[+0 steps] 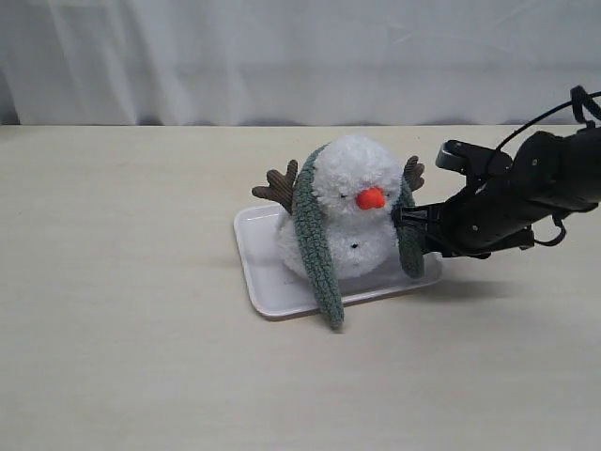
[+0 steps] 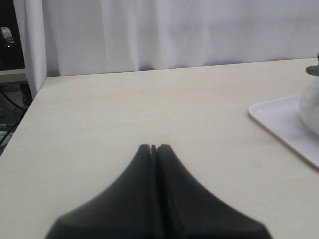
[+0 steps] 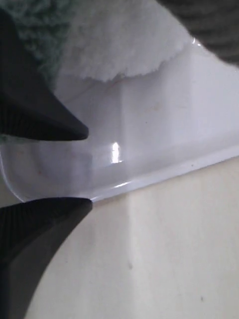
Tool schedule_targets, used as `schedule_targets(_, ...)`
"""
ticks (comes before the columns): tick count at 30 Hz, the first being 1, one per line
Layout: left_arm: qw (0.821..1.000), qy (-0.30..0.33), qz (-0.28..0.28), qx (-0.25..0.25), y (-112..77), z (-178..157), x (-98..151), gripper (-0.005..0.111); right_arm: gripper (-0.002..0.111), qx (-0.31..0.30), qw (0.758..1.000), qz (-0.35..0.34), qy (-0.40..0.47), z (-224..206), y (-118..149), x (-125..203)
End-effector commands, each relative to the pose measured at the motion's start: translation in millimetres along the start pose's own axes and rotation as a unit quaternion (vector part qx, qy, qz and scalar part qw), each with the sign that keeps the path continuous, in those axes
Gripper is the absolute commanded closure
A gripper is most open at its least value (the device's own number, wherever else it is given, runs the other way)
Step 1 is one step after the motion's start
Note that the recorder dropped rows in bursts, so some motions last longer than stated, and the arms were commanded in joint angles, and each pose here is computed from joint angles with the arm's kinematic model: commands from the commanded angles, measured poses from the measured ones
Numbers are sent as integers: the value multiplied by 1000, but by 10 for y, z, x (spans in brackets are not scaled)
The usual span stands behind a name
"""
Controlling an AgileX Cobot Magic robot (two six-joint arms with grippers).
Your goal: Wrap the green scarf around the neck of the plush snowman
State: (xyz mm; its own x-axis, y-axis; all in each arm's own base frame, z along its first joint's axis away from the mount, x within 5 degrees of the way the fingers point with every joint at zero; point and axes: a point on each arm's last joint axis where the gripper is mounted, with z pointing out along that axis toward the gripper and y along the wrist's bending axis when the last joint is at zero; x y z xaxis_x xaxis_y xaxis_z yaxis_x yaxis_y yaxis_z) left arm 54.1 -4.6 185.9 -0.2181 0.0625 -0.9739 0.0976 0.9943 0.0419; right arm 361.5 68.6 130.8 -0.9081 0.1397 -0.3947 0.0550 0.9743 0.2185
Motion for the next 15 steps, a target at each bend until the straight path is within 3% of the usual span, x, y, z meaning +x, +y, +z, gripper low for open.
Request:
schedule_targets(1,1000,-4,-2,3,-4,1,2,107,72,21,998,-63,8,11,-38,-98)
schedule_targets(9,1000,-4,-2,3,-4,1,2,107,72,37,994,-98,12,301,-116,-53)
schedule_targets(15,1000,-4,-2,3,-4,1,2,107,100,38,994,-98,18,301,-117,-42)
